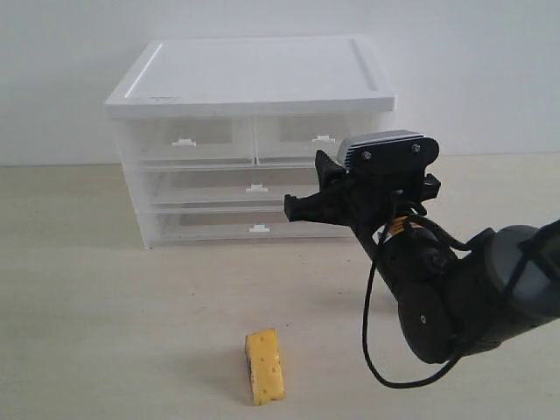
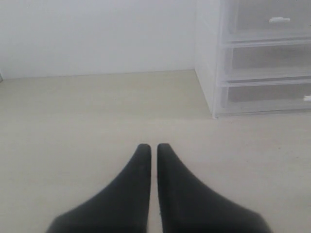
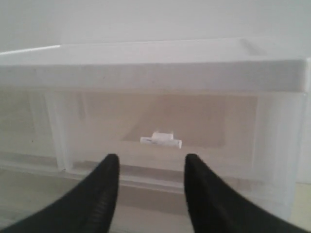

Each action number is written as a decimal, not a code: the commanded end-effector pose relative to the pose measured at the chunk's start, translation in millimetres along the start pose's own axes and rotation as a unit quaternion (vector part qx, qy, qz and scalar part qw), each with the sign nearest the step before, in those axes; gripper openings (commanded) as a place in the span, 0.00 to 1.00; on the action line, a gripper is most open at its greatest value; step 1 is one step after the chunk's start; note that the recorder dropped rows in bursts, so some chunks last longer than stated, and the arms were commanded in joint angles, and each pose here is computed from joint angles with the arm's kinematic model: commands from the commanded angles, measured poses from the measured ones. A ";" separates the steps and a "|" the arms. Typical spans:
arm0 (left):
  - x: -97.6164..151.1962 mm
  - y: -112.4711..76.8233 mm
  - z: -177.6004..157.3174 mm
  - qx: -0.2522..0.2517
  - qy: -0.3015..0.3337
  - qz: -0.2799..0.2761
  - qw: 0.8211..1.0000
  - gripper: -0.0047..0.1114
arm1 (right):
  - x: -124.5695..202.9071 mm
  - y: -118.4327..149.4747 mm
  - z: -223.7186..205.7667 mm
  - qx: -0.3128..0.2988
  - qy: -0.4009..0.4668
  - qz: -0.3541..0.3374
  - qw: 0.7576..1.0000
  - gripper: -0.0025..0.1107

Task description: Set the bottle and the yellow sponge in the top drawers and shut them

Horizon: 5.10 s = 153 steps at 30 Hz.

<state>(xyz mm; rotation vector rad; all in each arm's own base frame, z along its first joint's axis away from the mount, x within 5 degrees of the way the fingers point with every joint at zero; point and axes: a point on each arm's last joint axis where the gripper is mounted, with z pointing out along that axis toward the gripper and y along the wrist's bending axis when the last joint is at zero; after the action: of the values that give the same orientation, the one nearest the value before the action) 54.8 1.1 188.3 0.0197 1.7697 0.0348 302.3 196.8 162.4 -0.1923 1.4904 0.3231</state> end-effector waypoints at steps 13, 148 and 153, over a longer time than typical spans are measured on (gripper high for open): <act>0.8 0.0 0.1 -0.001 -0.001 -0.005 1.000 0.08 | 6.6 4.9 37.1 0.045 -0.030 -0.008 0.998 0.63; 0.8 0.0 0.1 -0.001 -0.001 -0.005 1.000 0.08 | 11.5 12.8 50.6 0.102 -0.012 -0.068 0.992 0.02; 0.8 0.0 0.1 -0.001 -0.001 -0.005 1.000 0.08 | 12.3 26.2 44.8 0.104 -0.004 -0.081 0.991 0.02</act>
<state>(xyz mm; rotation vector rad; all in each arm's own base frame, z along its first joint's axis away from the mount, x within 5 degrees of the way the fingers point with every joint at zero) 54.8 1.1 188.5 0.0197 1.7679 0.0348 341.8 232.6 155.9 -0.1408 1.4643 0.0652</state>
